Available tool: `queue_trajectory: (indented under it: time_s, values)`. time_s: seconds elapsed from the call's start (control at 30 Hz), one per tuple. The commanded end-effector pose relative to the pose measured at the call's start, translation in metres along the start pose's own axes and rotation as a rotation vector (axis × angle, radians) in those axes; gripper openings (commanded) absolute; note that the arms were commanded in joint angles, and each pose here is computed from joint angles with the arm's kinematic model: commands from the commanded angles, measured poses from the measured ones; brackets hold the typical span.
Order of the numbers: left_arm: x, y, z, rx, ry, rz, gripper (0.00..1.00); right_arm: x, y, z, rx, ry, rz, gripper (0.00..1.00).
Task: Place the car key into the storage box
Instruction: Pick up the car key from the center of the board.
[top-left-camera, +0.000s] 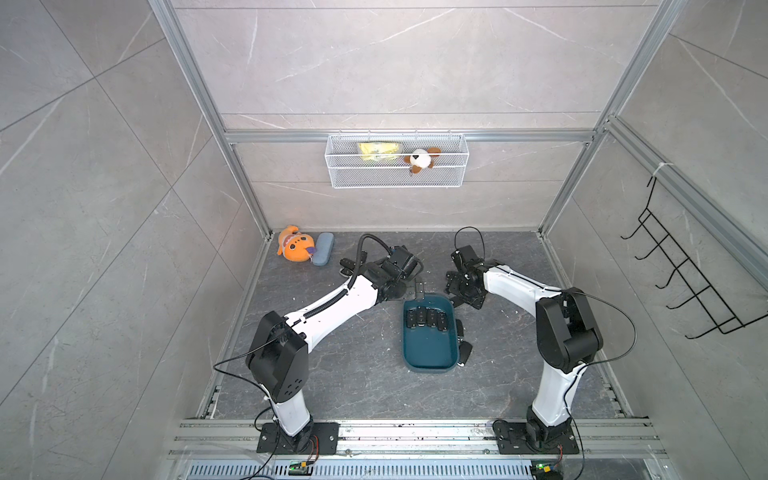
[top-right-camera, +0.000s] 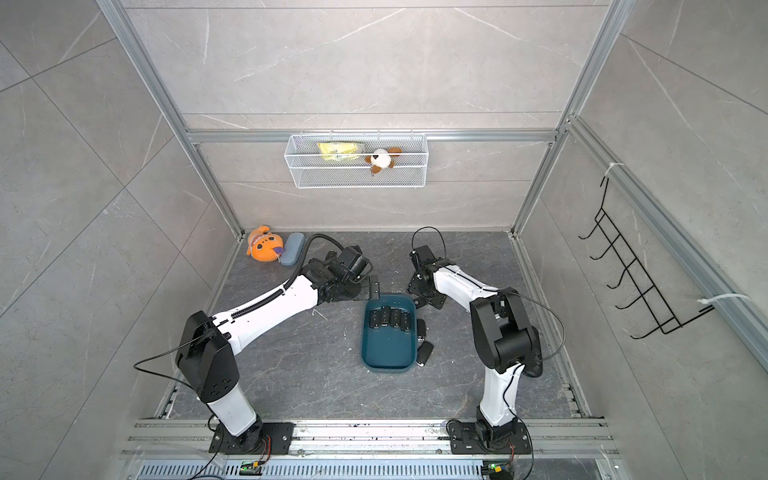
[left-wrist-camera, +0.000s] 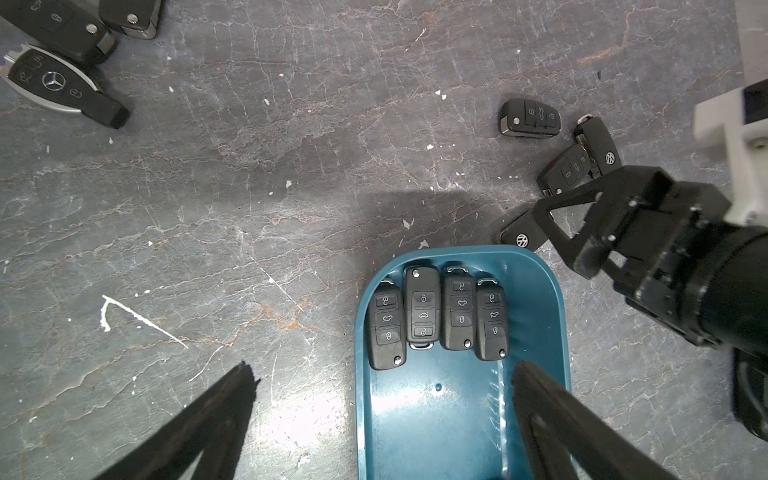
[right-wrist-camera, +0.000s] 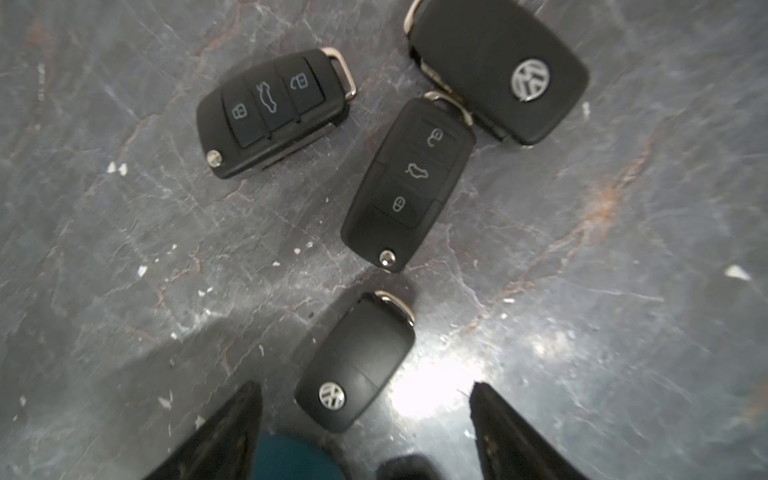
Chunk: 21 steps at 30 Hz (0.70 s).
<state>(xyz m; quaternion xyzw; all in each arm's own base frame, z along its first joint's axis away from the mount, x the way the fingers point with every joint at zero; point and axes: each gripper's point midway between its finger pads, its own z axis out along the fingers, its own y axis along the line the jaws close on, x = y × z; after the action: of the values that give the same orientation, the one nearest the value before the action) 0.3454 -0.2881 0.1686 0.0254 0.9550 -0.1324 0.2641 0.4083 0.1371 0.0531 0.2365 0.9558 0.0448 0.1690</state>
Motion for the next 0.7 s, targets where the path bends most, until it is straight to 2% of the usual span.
queue_trajectory:
  time_s: [0.0,0.17,0.43,0.67]
  values:
    - [-0.014,-0.002,-0.017,0.052,-0.040,-0.012,1.00,0.009,-0.005,0.012,0.046,0.061,0.047,0.78]
    - [-0.017,0.001,-0.016,0.066,-0.036,-0.028,1.00,0.023,-0.008,0.026,0.057,0.114,0.065,0.72]
    - [-0.018,0.002,-0.013,0.076,-0.029,-0.040,1.00,0.033,-0.012,0.037,0.067,0.155,0.067,0.59]
    - [-0.016,0.002,-0.013,0.079,-0.020,-0.045,1.00,0.031,-0.010,0.042,0.070,0.156,0.038,0.40]
